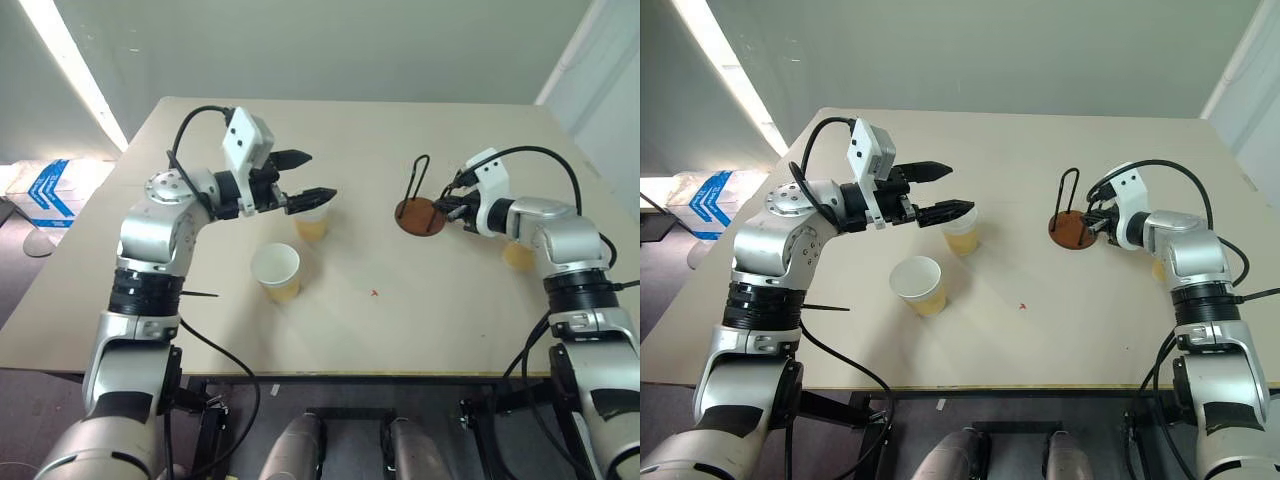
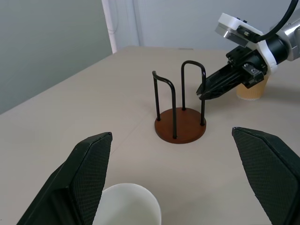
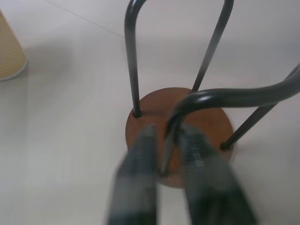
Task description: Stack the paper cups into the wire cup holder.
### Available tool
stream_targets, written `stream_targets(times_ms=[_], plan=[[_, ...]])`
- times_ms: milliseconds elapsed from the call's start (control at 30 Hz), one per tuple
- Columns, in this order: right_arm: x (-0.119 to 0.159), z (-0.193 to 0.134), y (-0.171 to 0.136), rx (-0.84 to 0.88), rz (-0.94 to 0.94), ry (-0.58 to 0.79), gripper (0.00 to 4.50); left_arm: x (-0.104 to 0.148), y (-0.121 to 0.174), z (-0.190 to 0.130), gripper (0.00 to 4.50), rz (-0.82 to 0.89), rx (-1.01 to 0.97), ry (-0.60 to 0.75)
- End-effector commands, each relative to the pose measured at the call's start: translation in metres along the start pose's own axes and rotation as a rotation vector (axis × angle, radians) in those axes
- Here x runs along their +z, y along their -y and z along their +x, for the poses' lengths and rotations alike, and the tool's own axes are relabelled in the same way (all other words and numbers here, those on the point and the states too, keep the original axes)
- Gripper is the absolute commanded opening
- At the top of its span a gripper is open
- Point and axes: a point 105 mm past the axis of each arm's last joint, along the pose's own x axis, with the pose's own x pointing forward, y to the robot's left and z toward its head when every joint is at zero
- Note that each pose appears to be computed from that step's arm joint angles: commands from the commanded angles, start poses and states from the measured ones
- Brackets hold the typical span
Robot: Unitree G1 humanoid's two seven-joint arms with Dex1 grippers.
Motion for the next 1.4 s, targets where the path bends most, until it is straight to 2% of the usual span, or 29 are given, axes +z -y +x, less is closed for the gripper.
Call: stream_targets(times_ms=[33, 167, 400, 633, 833, 1267, 1400], plan=[[0.022, -0.007, 0.003, -0.025, -0.017, 0.075, 0.04, 0.013, 0.002, -0.002, 4.5, 0.043, -0.005, 0.027], [0.026, -0.018, -0.016, 0.085, -0.075, 0.097, 0.04, 0.012, 0.005, -0.006, 4.5, 0.039, -0.022, 0.014], [0.027, -0.067, -0.082, 0.399, -0.249, 0.065, 0.04, 0.008, 0.029, -0.028, 4.5, 0.014, -0.191, -0.062], [0.014, -0.088, -0.121, 0.533, -0.356, -0.001, 0.04, 0.001, 0.06, -0.05, 4.5, 0.019, -0.394, -0.172], [-0.001, -0.082, -0.127, 0.539, -0.396, -0.036, 0.04, -0.002, 0.06, -0.056, 4.5, 0.045, -0.408, -0.22], [-0.034, -0.063, -0.123, 0.499, -0.397, -0.102, 0.04, -0.009, 0.057, -0.057, 4.5, 0.052, -0.382, -0.235], [-0.044, -0.065, -0.12, 0.494, -0.383, -0.129, 1.19, -0.011, 0.055, -0.056, 4.5, 0.059, -0.373, -0.244]])
